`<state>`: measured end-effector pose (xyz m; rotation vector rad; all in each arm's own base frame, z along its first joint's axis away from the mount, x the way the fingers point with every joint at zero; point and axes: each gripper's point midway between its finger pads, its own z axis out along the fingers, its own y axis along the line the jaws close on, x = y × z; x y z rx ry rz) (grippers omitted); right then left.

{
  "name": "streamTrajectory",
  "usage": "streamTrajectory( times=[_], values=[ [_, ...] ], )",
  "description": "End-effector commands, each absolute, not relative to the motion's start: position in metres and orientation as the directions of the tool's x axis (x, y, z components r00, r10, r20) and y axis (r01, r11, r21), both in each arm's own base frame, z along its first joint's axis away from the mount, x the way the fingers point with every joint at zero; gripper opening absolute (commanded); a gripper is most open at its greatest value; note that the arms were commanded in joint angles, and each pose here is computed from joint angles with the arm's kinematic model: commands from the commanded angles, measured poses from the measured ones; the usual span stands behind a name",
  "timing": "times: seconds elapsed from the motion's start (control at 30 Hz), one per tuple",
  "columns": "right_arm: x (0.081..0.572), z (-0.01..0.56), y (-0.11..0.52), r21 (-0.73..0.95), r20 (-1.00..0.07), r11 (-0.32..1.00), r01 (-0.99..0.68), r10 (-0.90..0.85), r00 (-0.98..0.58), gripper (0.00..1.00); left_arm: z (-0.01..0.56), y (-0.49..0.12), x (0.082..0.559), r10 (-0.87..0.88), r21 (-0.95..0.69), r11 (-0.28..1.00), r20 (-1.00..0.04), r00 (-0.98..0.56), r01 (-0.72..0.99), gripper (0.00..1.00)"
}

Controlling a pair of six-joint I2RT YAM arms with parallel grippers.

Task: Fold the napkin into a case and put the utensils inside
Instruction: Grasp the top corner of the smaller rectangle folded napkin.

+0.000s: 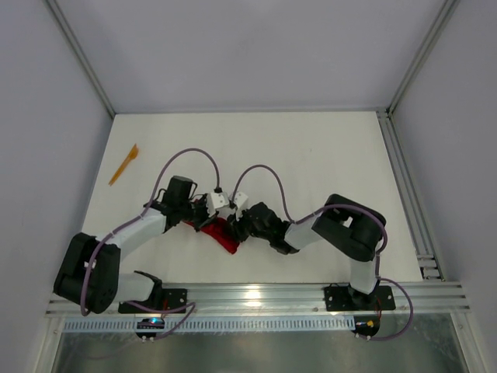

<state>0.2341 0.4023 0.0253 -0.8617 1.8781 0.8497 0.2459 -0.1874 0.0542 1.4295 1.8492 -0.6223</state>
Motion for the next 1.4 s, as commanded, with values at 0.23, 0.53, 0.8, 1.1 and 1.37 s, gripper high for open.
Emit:
streamTrajectory(
  times=[0.23, 0.53, 0.8, 1.1, 1.37],
  values=[
    [0.223, 0.039, 0.396, 0.221, -0.918, 0.511, -0.831, -0.179, -0.354, 0.31, 0.059, -0.176, 0.237, 0.642, 0.069, 0.278, -0.755, -0.132, 0.958, 0.00],
    [0.226, 0.032, 0.390, 0.193, -0.916, 0.544, -0.816, -0.199, -0.349, 0.03, 0.069, -0.181, 0.237, 0.613, 0.045, 0.284, -0.777, -0.145, 0.958, 0.00],
    [0.238, 0.045, 0.393, 0.106, -0.941, 0.587, -0.803, -0.202, -0.272, 0.03, 0.074, -0.189, 0.213, 0.587, -0.044, 0.204, -0.794, -0.158, 0.978, 0.30],
    [0.238, 0.051, 0.387, -0.086, -0.946, 0.573, -0.815, -0.303, -0.113, 0.03, 0.131, -0.159, 0.185, 0.512, -0.189, 0.127, -0.829, -0.228, 0.974, 0.60],
    [0.222, 0.054, 0.401, -0.354, -0.877, 0.465, -0.811, -0.468, 0.114, 0.03, 0.140, -0.107, 0.224, 0.413, -0.285, 0.452, -0.774, -0.481, 0.845, 0.56]
  ],
)
